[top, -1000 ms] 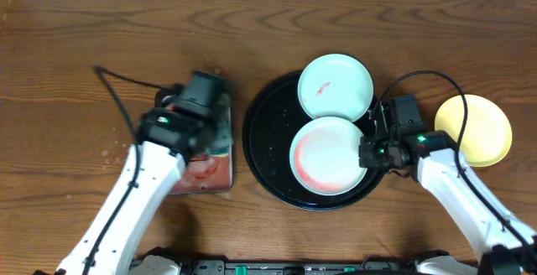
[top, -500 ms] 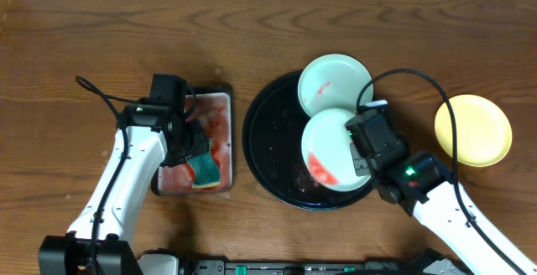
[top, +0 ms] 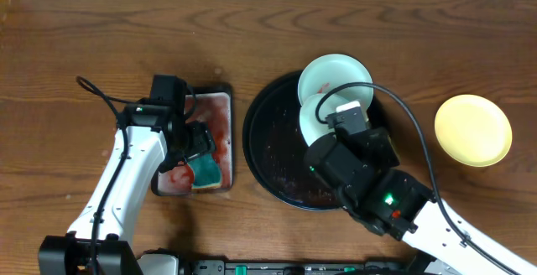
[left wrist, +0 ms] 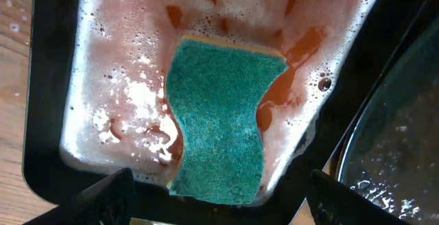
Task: Clean dirty plates on tray and stack at the side
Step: 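Lift the green plate up on edge with right gripper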
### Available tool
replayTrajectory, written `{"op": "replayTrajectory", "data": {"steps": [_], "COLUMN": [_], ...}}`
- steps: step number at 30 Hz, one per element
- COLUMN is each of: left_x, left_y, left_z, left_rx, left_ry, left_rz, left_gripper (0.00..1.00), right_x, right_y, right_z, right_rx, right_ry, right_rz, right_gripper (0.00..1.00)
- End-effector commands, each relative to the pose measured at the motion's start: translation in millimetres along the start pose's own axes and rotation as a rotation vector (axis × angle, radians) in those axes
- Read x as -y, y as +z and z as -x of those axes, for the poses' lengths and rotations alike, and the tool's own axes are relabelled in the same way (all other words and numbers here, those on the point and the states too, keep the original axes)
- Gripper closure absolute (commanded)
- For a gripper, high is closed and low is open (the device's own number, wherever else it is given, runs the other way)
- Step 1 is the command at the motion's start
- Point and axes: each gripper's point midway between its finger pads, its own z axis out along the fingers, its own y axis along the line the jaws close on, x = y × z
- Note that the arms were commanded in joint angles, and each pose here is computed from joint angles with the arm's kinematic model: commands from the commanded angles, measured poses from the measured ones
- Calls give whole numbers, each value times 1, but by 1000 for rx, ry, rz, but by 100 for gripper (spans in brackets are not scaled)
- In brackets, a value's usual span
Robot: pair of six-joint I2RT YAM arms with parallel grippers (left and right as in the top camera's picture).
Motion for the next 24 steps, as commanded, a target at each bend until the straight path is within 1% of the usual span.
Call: {"op": "replayTrajectory", "data": {"steps": [1, 4, 6, 15, 24], "left_x": [-2, -2, -2, -2, -2], "left_y": [0, 0, 0, 0, 0], "left_z": [-2, -2, -2, -2, -2], "left_rx": [-6, -6, -6, -6, -6], "left_ry": [5, 5, 5, 5, 5], "left_rz": [2, 2, 2, 2, 2], "left_gripper": [19, 19, 19, 19, 19], "right_x": [9, 3, -2, -2, -2], "right_y": [-16, -24, -27, -39, -39], "right_z": [17, 20, 21, 28, 28], "right_rx": [78, 107, 118, 169, 172], "right_ry": [-72, -169, -198, -219, -219], "right_rz": [-72, -70, -58, -98, -104], "right_gripper": [99, 99, 99, 99, 99]}}
